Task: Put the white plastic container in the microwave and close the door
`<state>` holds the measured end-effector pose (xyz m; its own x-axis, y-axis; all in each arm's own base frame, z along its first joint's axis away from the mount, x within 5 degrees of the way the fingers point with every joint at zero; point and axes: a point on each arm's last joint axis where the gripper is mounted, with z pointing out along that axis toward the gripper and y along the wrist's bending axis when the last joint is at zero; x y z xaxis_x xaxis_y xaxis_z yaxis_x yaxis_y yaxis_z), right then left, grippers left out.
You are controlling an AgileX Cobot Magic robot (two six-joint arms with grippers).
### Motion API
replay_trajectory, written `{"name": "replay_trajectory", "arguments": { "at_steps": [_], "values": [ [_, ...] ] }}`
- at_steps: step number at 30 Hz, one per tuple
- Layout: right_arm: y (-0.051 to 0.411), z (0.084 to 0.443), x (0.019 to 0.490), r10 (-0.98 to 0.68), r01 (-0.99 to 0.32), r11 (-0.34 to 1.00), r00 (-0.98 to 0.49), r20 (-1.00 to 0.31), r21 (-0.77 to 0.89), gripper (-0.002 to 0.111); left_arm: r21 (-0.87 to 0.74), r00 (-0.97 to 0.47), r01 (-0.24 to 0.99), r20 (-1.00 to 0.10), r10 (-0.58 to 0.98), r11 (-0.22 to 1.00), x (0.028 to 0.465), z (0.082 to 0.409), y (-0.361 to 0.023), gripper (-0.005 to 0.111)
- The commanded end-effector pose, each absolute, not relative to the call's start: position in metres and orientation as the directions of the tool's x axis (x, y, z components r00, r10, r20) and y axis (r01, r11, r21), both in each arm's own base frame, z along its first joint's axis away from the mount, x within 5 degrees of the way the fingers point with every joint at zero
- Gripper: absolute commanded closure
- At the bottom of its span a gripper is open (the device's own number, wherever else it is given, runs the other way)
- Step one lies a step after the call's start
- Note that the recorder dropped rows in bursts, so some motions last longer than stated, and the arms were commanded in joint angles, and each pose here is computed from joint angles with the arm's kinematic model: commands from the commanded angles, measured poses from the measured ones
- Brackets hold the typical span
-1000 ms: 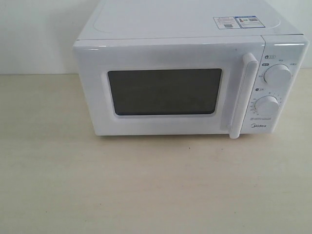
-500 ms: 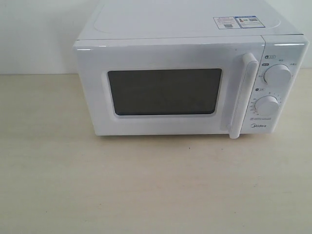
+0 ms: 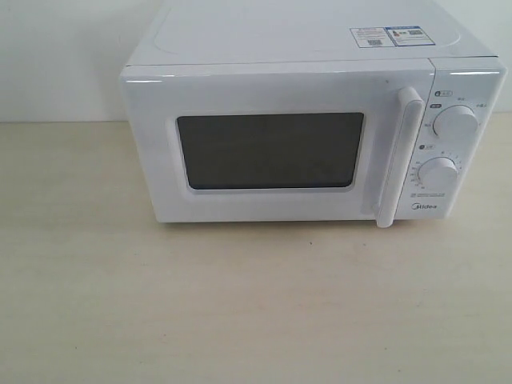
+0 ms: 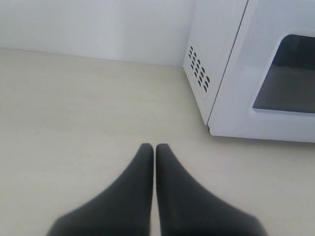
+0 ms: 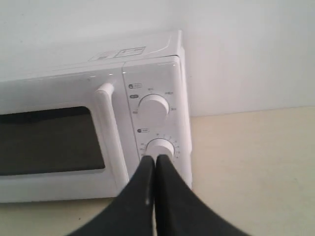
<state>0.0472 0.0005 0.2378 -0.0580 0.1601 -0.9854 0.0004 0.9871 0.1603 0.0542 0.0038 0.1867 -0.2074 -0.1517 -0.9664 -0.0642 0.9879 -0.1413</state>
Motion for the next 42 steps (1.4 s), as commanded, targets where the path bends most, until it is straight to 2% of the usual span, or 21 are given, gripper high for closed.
{"name": "replay_trajectory", "arguments": {
  "at_steps": [1, 7, 9, 16, 23, 42],
  "values": [
    [-0.002, 0.236, 0.048, 0.200, 0.057, 0.979, -0.040, -0.979, 0.197, 0.108, -0.142, -0.210, -0.066, -0.966, -0.153, 0.988, 0.054, 0.185, 0.004, 0.103],
    [-0.003, 0.201, 0.056, 0.209, 0.065, 0.976, -0.044, -0.977, 0.206, 0.108, -0.142, -0.210, -0.066, -0.966, -0.153, 0.988, 0.054, 0.185, 0.004, 0.103],
    [-0.003, 0.202, 0.056, 0.208, 0.061, 0.977, -0.021, -0.978, 0.206, 0.108, -0.142, -0.210, -0.066, -0.966, -0.153, 0.988, 0.054, 0.185, 0.004, 0.103],
    [-0.003, 0.196, 0.056, 0.180, 0.073, 0.982, -0.091, -0.979, 0.173, 0.108, -0.142, -0.210, -0.066, -0.966, -0.153, 0.988, 0.054, 0.185, 0.004, 0.103],
    [-0.004, 0.181, 0.053, 0.118, 0.099, 0.991, -0.260, -0.958, 0.095, 0.108, -0.142, -0.210, -0.066, -0.966, -0.153, 0.988, 0.054, 0.185, 0.004, 0.103],
    [-0.004, 0.181, 0.053, 0.118, 0.099, 0.991, -0.263, -0.958, 0.095, 0.108, -0.142, -0.210, -0.066, -0.966, -0.153, 0.988, 0.054, 0.185, 0.004, 0.103]
  ]
}}
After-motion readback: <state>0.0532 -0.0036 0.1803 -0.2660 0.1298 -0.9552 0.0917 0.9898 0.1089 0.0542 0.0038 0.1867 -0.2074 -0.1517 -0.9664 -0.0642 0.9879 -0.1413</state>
